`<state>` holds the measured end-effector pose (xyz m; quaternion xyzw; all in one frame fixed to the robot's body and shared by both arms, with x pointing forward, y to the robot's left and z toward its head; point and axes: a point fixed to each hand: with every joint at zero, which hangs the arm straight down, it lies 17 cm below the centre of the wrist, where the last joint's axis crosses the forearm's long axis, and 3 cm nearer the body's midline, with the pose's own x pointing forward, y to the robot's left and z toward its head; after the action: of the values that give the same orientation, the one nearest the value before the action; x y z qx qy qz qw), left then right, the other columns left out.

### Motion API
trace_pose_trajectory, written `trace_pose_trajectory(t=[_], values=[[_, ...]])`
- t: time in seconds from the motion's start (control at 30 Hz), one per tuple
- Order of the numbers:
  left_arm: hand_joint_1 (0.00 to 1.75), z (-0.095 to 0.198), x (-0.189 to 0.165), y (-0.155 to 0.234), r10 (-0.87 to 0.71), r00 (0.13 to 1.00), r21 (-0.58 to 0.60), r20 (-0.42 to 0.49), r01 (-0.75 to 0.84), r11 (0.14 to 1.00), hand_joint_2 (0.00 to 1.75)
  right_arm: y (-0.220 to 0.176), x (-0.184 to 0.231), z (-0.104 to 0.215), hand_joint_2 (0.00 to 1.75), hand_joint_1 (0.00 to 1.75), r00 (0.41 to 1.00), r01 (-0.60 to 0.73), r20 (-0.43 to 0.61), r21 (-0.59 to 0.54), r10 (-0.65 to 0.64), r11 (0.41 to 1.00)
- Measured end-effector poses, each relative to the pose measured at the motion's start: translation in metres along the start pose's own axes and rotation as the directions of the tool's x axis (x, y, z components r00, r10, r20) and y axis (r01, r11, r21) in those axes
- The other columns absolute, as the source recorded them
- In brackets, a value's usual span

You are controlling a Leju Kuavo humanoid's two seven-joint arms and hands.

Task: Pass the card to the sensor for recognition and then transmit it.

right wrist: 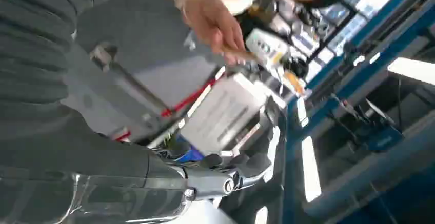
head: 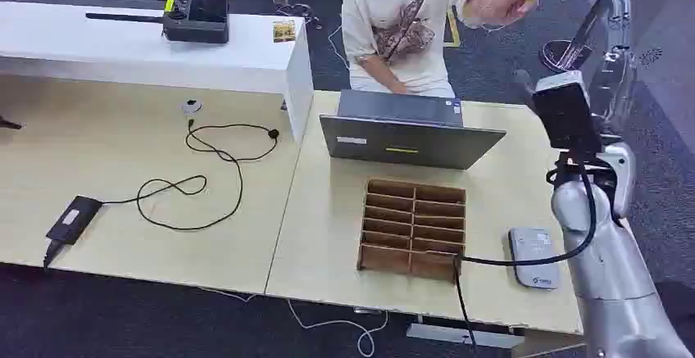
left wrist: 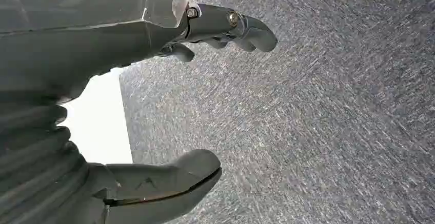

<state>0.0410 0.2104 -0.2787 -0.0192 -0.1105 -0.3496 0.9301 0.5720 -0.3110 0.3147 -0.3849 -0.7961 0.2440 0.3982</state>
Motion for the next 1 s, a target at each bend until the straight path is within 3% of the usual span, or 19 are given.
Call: trace_pose_trajectory(t=[0.23,0.47,0.67,1.0], values=[[0.00,0.000,0.001,-0.002,-0.013,1.000,-0.008,0.003,0.013,1.000,1.75,-0.006,0.030,-0.026,1.75,0.00,0.950,-0.295,0.085,-0.080,0.302,0.952],[0.00,0.000,0.002,-0.003,-0.021,1.000,-0.019,0.006,0.021,1.000,1.75,0.005,0.030,-0.046,1.75,0.00,0.822,-0.555,0.096,-0.086,0.561,0.827],[0.00,0.001,0.001,-0.004,-0.023,1.000,-0.022,0.007,0.023,0.999,1.75,0.018,0.014,-0.052,1.75,0.00,0.775,-0.627,0.079,-0.030,0.627,0.779],[0.00,0.001,0.000,-0.002,-0.026,1.000,-0.020,0.013,0.026,0.999,1.75,0.034,-0.016,-0.052,1.75,0.00,0.749,-0.662,0.053,0.087,0.660,0.744]])
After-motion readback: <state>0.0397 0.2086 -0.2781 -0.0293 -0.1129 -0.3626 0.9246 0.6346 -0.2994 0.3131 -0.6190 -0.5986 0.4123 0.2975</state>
